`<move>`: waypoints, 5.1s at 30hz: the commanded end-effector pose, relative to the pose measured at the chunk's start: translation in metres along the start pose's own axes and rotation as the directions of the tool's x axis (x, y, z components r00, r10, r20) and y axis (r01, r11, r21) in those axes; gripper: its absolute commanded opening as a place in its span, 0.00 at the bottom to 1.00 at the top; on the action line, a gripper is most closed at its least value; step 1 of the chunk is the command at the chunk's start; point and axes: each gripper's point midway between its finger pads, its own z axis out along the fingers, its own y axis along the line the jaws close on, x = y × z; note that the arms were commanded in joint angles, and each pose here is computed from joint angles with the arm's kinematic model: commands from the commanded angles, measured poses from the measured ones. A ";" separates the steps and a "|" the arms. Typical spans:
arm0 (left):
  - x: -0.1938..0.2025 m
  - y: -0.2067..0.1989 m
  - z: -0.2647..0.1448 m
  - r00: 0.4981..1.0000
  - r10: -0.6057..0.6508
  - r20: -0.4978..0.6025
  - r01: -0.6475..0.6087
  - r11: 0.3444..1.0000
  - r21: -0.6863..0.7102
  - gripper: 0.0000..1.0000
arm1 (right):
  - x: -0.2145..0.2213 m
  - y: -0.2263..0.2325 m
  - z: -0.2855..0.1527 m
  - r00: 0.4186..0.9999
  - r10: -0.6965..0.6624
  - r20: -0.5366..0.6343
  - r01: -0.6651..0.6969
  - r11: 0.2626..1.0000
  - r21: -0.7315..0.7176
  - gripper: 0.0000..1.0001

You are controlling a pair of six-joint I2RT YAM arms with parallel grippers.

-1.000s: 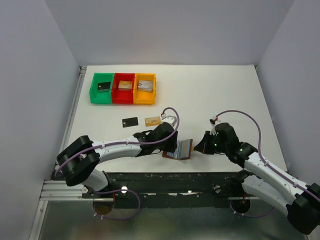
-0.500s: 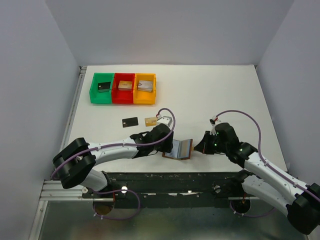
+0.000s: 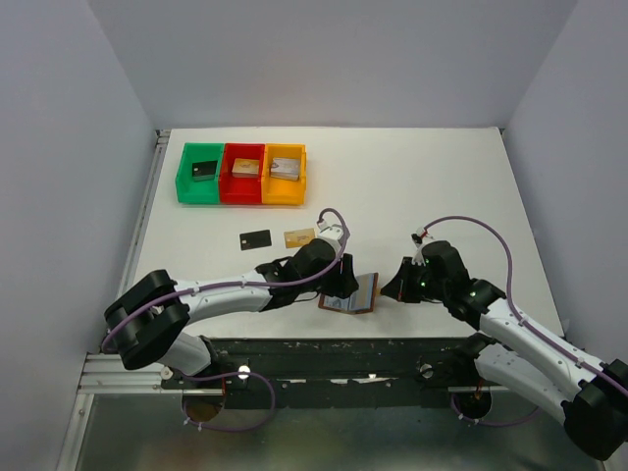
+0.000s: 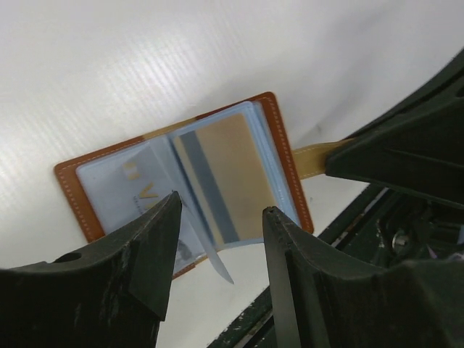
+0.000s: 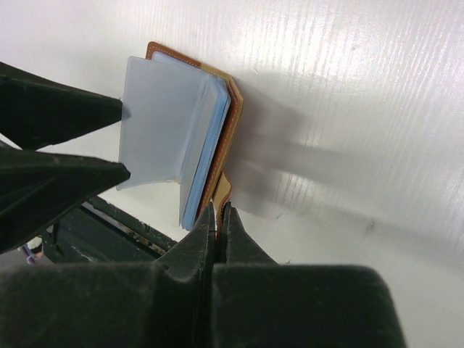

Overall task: Take the credit cards out of the card holder
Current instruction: Remove the credit card from the card holder.

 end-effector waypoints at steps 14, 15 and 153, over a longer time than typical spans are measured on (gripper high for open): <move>-0.002 -0.084 0.012 0.992 0.099 -0.075 -0.066 0.932 0.358 0.59 | -0.006 -0.005 0.002 1.000 -0.014 0.023 0.013 1.000 0.025 0.00; -0.002 -0.087 0.012 0.992 0.102 -0.072 -0.069 0.928 0.366 0.59 | -0.006 -0.005 0.002 1.000 -0.011 0.023 0.010 1.000 0.027 0.00; 0.053 0.052 0.031 0.979 -0.161 -0.127 0.157 0.987 -0.036 0.15 | 0.031 0.001 0.070 0.965 0.172 -0.196 -0.190 0.979 -0.078 0.31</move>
